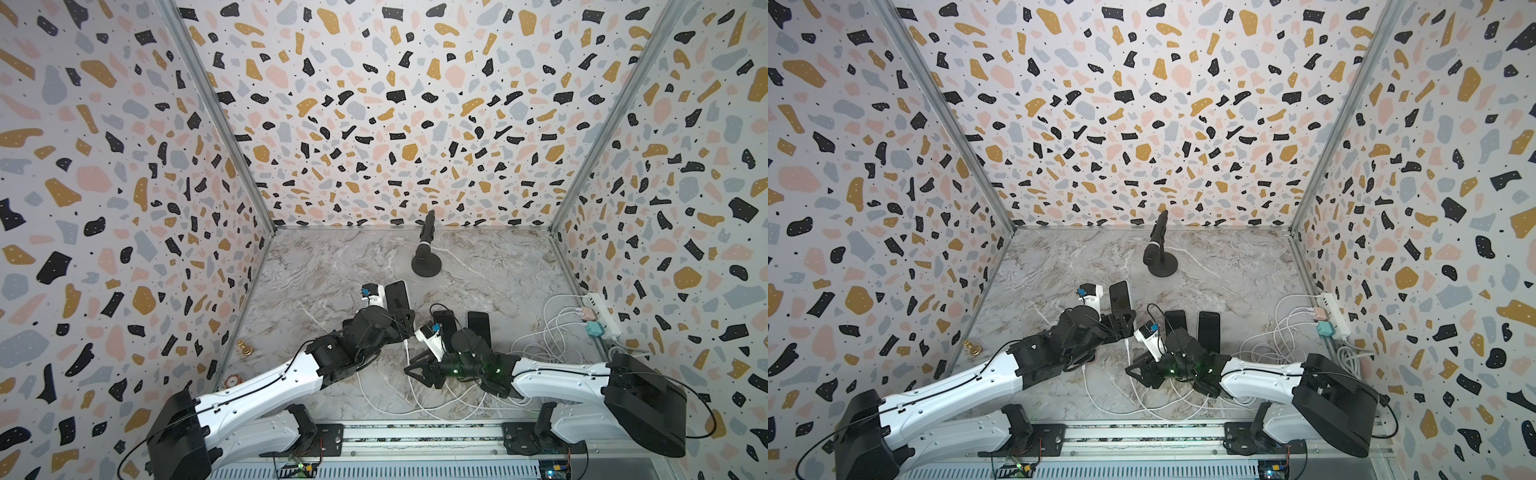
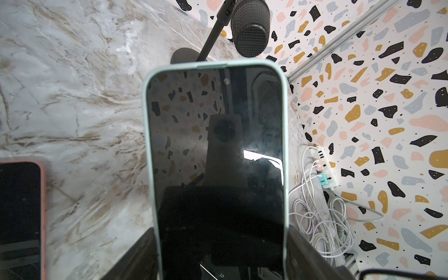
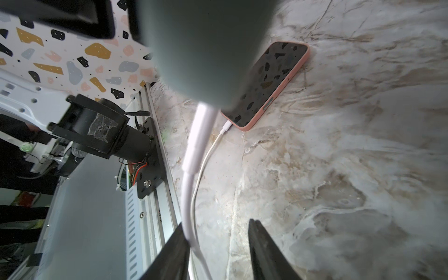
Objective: Unplug the charging cable from the phone
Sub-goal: Remove the charging cable from the phone.
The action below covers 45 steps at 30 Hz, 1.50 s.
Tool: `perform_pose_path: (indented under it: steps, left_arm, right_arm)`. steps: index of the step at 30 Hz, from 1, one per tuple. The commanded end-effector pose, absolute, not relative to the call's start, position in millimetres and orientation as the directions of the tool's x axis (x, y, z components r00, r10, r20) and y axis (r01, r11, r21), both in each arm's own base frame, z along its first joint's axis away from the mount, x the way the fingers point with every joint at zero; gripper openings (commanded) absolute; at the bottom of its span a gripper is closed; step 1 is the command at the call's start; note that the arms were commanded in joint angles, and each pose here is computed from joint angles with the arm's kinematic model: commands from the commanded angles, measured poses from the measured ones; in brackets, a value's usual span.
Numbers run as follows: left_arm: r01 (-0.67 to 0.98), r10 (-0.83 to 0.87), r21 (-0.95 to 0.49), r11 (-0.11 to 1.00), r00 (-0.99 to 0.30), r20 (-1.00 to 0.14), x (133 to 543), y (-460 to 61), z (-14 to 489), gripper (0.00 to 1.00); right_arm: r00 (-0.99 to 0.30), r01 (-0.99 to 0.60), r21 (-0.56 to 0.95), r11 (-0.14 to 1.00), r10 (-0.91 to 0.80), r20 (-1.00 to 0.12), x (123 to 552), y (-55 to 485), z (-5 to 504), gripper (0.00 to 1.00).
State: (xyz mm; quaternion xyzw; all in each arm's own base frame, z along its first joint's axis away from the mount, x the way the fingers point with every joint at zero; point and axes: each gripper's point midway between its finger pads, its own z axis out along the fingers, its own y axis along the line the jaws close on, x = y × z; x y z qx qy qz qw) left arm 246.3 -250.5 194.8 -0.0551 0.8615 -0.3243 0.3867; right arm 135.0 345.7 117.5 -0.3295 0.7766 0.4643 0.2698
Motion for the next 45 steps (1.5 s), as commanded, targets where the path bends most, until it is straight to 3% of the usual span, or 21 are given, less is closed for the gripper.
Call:
perform_pose_path:
  steps: [1,11,16,35,40,45]
  left_arm:
    - [0.207,-0.394,-0.651,0.73,-0.651,-0.649,251.7,-256.8,218.9,0.65]
    - [0.21,-0.403,-0.644,0.736,-0.629,-0.665,257.2,-257.3,223.5,0.65]
    - [0.225,-0.391,-0.616,0.755,-0.6,-0.698,263.6,-258.5,232.5,0.65]
    - [0.216,-0.428,-0.627,0.748,-0.565,-0.705,275.0,-262.2,244.2,0.63]
    - [0.184,-0.405,-0.592,0.785,-0.571,-0.714,273.0,-252.1,232.0,0.63]
    - [0.083,-0.329,-0.477,0.875,-0.62,-0.712,261.9,-222.8,188.6,0.63]
  right_arm:
    - [-0.612,-0.783,0.537,0.313,-0.237,-0.755,137.1,352.9,137.5,0.32]
    - [-0.622,-0.776,0.539,0.327,-0.258,-0.739,135.2,350.1,133.2,0.07]
    - [-0.615,-0.783,0.529,0.327,-0.276,-0.739,132.6,347.0,133.7,0.0]
    - [-0.623,-0.781,0.532,0.327,-0.348,-0.7,116.6,334.2,110.7,0.0]
    - [-0.621,-0.764,0.467,0.447,-0.311,-0.719,136.3,317.4,110.3,0.0]
    - [-0.658,-0.699,0.439,0.565,-0.268,-0.704,160.2,297.0,111.2,0.0]
